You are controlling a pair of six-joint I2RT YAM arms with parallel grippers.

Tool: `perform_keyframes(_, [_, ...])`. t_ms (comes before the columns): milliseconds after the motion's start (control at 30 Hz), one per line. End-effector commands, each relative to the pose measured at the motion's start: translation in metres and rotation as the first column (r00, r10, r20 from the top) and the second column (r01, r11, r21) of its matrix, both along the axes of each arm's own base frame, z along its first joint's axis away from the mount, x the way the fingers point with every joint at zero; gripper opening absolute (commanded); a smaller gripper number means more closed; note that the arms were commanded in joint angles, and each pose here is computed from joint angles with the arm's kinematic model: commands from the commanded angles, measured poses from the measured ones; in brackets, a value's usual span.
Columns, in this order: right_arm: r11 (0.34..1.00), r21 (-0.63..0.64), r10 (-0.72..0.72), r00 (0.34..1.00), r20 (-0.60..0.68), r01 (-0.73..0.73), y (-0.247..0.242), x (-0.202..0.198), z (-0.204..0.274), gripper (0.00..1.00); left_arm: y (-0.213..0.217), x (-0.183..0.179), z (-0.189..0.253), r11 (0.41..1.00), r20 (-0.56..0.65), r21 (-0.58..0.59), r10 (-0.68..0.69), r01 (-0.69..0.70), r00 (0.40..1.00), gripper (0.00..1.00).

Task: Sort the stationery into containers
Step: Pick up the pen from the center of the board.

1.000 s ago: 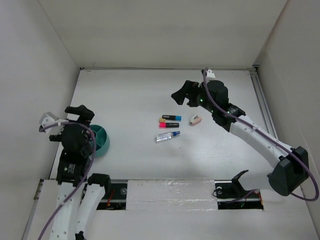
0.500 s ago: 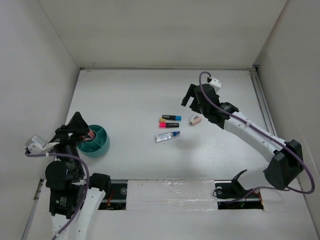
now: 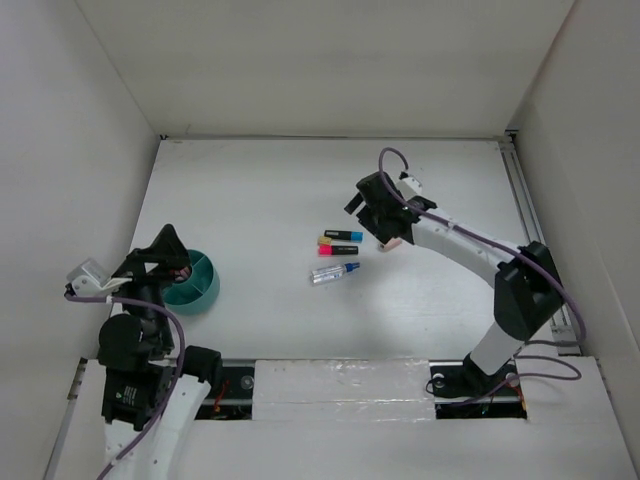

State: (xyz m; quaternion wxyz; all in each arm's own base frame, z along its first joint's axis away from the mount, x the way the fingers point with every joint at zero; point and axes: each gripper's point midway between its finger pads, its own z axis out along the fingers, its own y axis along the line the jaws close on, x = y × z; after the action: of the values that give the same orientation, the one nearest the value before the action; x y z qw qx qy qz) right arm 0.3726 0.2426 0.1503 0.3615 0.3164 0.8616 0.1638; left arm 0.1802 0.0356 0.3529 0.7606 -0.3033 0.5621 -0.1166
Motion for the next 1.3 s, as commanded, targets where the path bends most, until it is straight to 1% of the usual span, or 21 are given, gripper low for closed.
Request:
perform_keyframes(0, [0.984,0.151,-0.087,0.992,-0.093,0.100,0.018,-0.004,-0.004,0.85,-0.006,-0.005,0.014,0.999,0.051,0.010,-0.041,0.041,0.998,1.00])
perform_keyframes(33, [0.975,0.189,-0.102,0.990,-0.095,0.118,0.024,0.001,-0.008,0.82,-0.005,-0.007,0.015,0.999,0.060,0.009,-0.041,0.041,0.997,1.00])
perform_keyframes(100, [0.963,0.218,-0.137,0.984,-0.111,0.159,0.027,0.004,-0.013,0.77,-0.007,-0.005,0.011,0.999,0.051,0.013,-0.050,0.050,0.997,1.00])
perform_keyframes(133, [0.954,0.217,-0.175,0.973,-0.152,0.206,0.026,0.002,-0.025,0.77,-0.010,-0.002,0.012,0.998,0.052,0.016,-0.060,0.060,0.997,1.00])
perform_keyframes(200, [0.948,0.214,-0.199,0.964,-0.178,0.236,0.027,0.004,-0.030,0.77,-0.013,0.001,0.011,0.997,0.039,0.021,-0.073,0.072,0.997,1.00])
perform_keyframes(233, [0.950,0.184,-0.218,0.956,-0.196,0.254,0.026,0.006,-0.034,0.77,-0.013,0.004,0.009,0.997,0.027,0.023,-0.073,0.072,0.997,1.00])
perform_keyframes(267, [0.947,0.180,-0.228,0.951,-0.207,0.266,0.027,0.008,-0.035,0.77,-0.015,0.004,0.009,0.996,0.027,0.026,-0.083,0.082,0.996,1.00])
perform_keyframes(333, [0.949,0.176,-0.228,0.954,-0.197,0.263,0.034,0.013,-0.029,0.77,-0.018,0.007,0.008,0.995,0.018,0.030,-0.095,0.095,0.995,1.00])
perform_keyframes(367, [0.949,0.151,-0.241,0.945,-0.222,0.277,0.033,0.012,-0.039,0.77,-0.020,0.007,0.008,0.994,0.019,0.032,-0.104,0.103,0.994,1.00])
perform_keyframes(433, [0.950,0.134,-0.249,0.942,-0.225,0.283,0.033,0.015,-0.043,0.77,-0.021,0.007,0.008,0.993,0.019,0.034,-0.113,0.112,0.993,1.00])
perform_keyframes(633, [0.921,0.113,-0.333,0.903,-0.271,0.374,0.019,0.025,-0.063,0.76,-0.020,0.003,0.011,0.993,0.037,0.032,-0.113,0.112,0.993,1.00])
perform_keyframes(733, [0.916,0.106,-0.340,0.891,-0.301,0.386,0.018,0.026,-0.070,0.75,-0.020,0.003,0.011,0.993,0.037,0.032,-0.113,0.112,0.993,1.00])
perform_keyframes(933, [0.908,0.086,-0.367,0.876,-0.312,0.411,0.015,0.025,-0.080,0.75,-0.021,0.001,0.012,0.992,0.046,0.033,-0.122,0.120,0.991,1.00])
perform_keyframes(1033, [0.900,0.075,-0.385,0.865,-0.322,0.429,0.012,0.029,-0.089,0.72,-0.021,0.001,0.012,0.992,0.047,0.033,-0.122,0.120,0.991,1.00])
perform_keyframes(1167, [0.900,0.025,-0.396,0.841,-0.368,0.435,0.009,0.027,-0.108,0.72,-0.023,0.001,0.012,0.991,0.047,0.036,-0.131,0.129,0.990,1.00])
perform_keyframes(1233, [0.901,0.025,-0.392,0.838,-0.380,0.433,0.011,0.026,-0.109,0.72,-0.023,0.001,0.012,0.991,0.047,0.036,-0.131,0.129,0.990,1.00])
perform_keyframes(1267, [0.903,0.020,-0.388,0.833,-0.395,0.430,0.013,0.024,-0.115,0.71,-0.021,0.001,0.012,0.992,0.047,0.033,-0.122,0.120,0.991,1.00])
